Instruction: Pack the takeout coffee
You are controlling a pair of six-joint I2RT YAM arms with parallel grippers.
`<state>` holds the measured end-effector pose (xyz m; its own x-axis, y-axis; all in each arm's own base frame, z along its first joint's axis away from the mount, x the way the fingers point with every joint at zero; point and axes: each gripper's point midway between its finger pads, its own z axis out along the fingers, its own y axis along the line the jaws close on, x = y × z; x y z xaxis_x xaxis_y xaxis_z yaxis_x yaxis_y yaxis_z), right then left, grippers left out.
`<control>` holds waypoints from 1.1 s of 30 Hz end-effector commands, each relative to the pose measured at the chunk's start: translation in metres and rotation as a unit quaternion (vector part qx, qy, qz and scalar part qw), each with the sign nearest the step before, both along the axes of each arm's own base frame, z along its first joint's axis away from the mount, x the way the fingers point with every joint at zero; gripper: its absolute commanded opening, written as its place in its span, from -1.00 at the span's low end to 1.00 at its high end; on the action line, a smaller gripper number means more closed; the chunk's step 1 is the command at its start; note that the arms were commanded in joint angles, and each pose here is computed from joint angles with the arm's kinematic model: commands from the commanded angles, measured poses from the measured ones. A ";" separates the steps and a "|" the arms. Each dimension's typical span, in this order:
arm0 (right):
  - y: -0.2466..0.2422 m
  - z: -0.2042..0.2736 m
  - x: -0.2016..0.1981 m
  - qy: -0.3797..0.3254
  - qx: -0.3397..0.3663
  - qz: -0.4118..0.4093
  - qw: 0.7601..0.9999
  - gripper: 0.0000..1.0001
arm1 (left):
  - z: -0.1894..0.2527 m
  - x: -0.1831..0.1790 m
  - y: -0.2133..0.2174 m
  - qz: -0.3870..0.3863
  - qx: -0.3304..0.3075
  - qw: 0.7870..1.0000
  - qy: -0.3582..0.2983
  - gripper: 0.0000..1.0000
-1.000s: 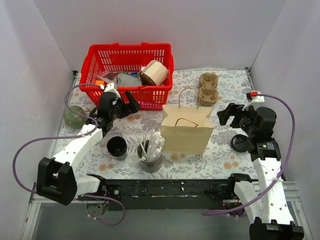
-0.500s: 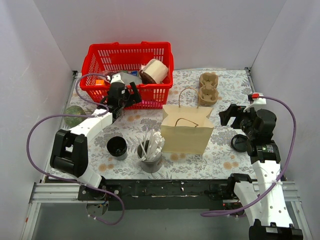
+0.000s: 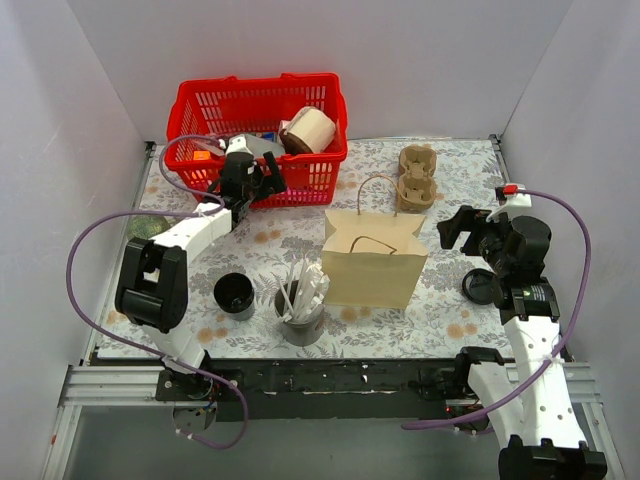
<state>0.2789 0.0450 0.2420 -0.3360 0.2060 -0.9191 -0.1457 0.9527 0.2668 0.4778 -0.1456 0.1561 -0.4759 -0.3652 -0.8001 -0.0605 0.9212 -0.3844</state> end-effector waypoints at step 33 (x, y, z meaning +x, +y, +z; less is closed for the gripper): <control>0.072 0.104 -0.060 -0.015 0.093 0.204 0.974 0.94 | 0.126 -0.171 0.006 -0.084 -0.142 0.986 -0.026 0.96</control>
